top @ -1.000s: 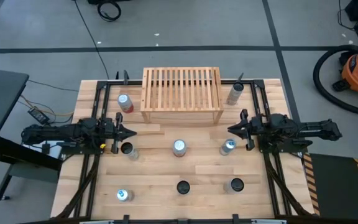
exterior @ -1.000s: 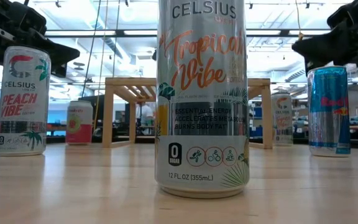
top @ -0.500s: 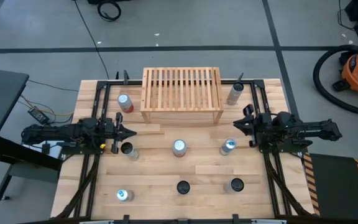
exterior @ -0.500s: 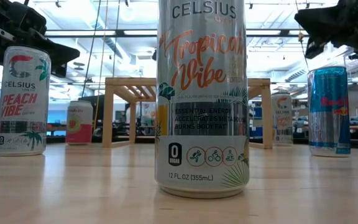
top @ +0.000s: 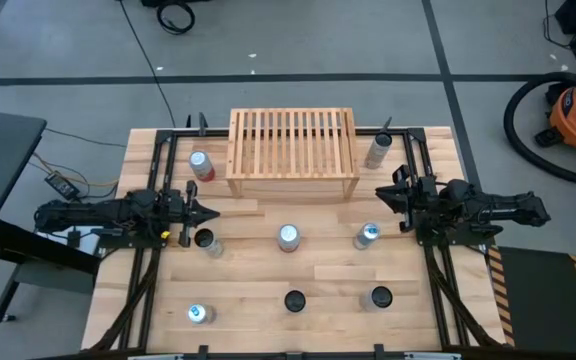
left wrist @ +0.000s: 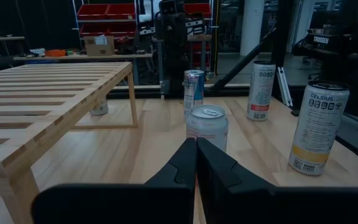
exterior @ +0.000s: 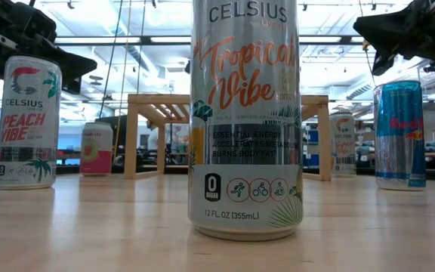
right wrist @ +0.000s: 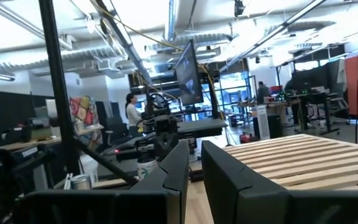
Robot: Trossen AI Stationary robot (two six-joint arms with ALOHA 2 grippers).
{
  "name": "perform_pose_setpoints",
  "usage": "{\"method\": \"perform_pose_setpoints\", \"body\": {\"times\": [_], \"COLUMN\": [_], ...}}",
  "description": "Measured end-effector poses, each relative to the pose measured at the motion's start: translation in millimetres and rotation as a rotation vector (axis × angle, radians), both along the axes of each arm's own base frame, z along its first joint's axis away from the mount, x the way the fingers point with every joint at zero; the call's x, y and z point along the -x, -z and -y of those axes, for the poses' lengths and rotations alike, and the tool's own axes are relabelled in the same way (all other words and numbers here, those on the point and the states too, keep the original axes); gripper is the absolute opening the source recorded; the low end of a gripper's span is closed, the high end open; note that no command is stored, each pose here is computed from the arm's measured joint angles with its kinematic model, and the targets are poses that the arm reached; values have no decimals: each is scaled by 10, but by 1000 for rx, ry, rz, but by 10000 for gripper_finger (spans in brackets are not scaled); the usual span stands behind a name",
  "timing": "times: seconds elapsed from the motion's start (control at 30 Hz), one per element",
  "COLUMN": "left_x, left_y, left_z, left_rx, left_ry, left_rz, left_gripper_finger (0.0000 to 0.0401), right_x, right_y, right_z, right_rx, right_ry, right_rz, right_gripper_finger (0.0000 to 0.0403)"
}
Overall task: Place canned beverage on shelf
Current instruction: Put the top blue soda can on the shelf
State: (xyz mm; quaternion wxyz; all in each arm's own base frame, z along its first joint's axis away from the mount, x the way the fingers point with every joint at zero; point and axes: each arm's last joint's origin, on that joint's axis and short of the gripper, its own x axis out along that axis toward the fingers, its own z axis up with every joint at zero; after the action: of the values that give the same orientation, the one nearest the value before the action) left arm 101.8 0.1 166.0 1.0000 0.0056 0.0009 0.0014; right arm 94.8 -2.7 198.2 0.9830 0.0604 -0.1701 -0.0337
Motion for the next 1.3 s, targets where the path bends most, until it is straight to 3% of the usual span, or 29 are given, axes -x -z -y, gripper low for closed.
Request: {"method": "perform_pose_setpoints", "body": {"times": [0.53,0.7,1.03,1.3], "left_x": [0,0,0,0], "left_y": [-1,0,0,-1], "left_z": [0,0,0,0], "left_rx": [0,0,0,0], "left_ry": [0,0,-1,0], "left_rz": [0,0,0,0], "left_gripper_finger": [18,18,18,18], "right_x": [7,20,21,22], "right_y": [-18,-48,-54,-55], "right_z": [8,17,7,8], "right_rx": [23,80,165,151], "right_ry": [36,90,85,84], "right_rz": [17,42,42,44], "right_gripper_finger": [54,56,98,124]}}
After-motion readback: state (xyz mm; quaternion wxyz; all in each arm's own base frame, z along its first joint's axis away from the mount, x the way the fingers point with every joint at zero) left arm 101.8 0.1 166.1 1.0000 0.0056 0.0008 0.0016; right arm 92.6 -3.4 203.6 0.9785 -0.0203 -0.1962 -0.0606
